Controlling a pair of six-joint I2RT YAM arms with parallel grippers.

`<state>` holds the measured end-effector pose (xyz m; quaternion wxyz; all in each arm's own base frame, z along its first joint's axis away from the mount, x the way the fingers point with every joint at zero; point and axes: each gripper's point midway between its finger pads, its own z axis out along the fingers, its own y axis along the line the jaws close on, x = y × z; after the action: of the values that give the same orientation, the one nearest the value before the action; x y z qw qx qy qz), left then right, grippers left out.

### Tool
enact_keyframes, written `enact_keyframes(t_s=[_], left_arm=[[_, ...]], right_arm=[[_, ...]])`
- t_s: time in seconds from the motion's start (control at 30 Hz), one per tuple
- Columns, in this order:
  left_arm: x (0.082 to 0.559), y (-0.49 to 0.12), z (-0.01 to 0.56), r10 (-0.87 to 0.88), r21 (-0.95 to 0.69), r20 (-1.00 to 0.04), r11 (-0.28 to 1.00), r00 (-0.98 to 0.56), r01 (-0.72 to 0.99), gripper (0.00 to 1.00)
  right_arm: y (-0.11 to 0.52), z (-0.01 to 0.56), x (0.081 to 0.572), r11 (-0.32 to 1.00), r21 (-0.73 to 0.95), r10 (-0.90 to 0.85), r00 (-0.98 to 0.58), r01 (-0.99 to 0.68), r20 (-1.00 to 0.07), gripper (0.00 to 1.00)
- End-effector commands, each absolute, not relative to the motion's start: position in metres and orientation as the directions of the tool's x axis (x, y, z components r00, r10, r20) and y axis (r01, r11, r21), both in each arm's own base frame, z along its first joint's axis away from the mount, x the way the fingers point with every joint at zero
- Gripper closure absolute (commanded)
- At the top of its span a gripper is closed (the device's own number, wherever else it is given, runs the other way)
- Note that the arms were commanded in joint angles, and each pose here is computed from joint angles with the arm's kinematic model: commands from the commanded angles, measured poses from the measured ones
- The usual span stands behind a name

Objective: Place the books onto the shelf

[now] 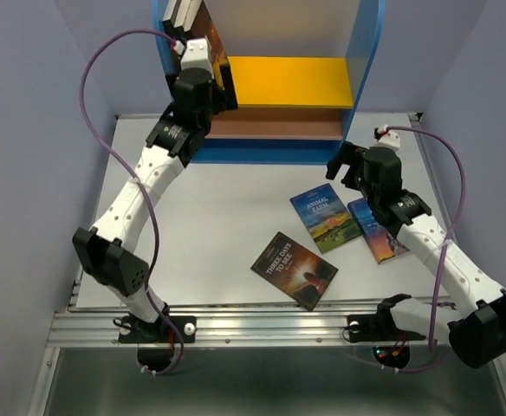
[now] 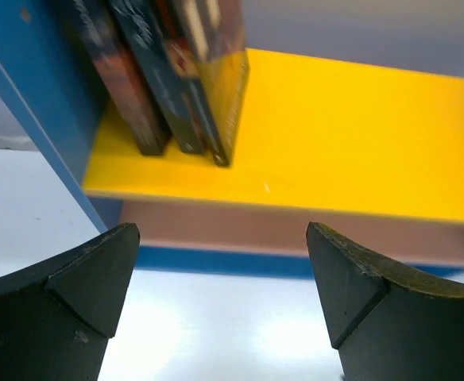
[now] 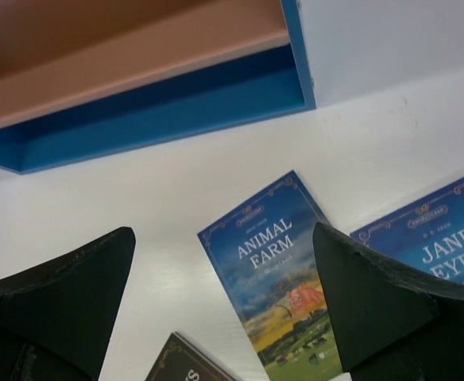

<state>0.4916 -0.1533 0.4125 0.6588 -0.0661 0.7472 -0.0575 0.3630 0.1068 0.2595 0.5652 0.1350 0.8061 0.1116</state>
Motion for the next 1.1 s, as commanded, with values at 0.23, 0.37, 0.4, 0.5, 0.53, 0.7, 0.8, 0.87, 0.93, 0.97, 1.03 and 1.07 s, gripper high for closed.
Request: enact_keyframes(t_s=[0.23, 0.37, 0.4, 0.5, 0.53, 0.7, 0.8, 0.87, 0.93, 0.97, 1.03, 1.07], left_arm=[[0.367, -0.191, 0.334, -0.28, -0.321, -0.92, 0.94, -0.275, 0.115, 0.01], [0.335, -0.184, 0.27, -0.289, -0.352, -0.863, 0.933, -0.413, 0.082, 0.01], [0.329, -0.182, 0.259, -0.291, -0.354, -0.851, 0.933, -0.436, 0.069, 0.01], [0.304, -0.167, 0.216, -0.322, -0.367, -0.794, 0.93, -0.516, -0.016, 0.01], [0.298, -0.166, 0.21, -0.364, -0.401, -0.769, 0.915, -0.525, -0.047, 0.01], [0.263, -0.151, 0.163, -0.436, -0.447, -0.684, 0.884, -0.585, -0.136, 0.01], [0.256, -0.145, 0.155, -0.448, -0.442, -0.665, 0.881, -0.597, -0.169, 0.01], [0.254, -0.143, 0.155, -0.456, -0.443, -0.66, 0.878, -0.597, -0.181, 0.01], [0.25, -0.144, 0.152, -0.46, -0.449, -0.65, 0.875, -0.606, -0.182, 0.01], [0.248, -0.143, 0.154, -0.471, -0.463, -0.647, 0.868, -0.6, -0.181, 0.01], [0.246, -0.145, 0.154, -0.483, -0.487, -0.638, 0.856, -0.6, -0.173, 0.01], [0.244, -0.146, 0.157, -0.491, -0.501, -0.638, 0.85, -0.593, -0.166, 0.01]], right_arm=[[0.136, 0.161, 0.27, 0.933, 0.356, 0.211, -0.739, -0.041, -0.639, 0.0], [0.149, 0.112, 0.222, 0.915, 0.39, 0.091, -0.89, -0.102, -0.446, 0.0], [0.148, 0.106, 0.216, 0.915, 0.39, 0.081, -0.903, -0.1, -0.422, 0.0], [0.157, 0.095, 0.188, 0.9, 0.396, -0.023, -0.927, -0.182, -0.374, 0.0], [0.163, 0.094, 0.182, 0.89, 0.403, -0.055, -0.929, -0.212, -0.366, 0.0], [0.197, 0.075, 0.147, 0.839, 0.407, -0.228, -0.912, -0.361, -0.34, 0.0], [0.206, 0.055, 0.13, 0.818, 0.404, -0.31, -0.906, -0.409, -0.289, 0.0], [0.211, 0.049, 0.127, 0.805, 0.406, -0.339, -0.897, -0.432, -0.283, 0.0], [0.215, 0.04, 0.125, 0.797, 0.407, -0.365, -0.893, -0.446, -0.263, 0.0], [0.216, 0.037, 0.127, 0.801, 0.403, -0.366, -0.894, -0.443, -0.257, 0.0], [0.22, 0.026, 0.131, 0.808, 0.4, -0.362, -0.9, -0.433, -0.242, 0.0], [0.225, 0.023, 0.136, 0.807, 0.404, -0.352, -0.9, -0.431, -0.256, 0.0]])
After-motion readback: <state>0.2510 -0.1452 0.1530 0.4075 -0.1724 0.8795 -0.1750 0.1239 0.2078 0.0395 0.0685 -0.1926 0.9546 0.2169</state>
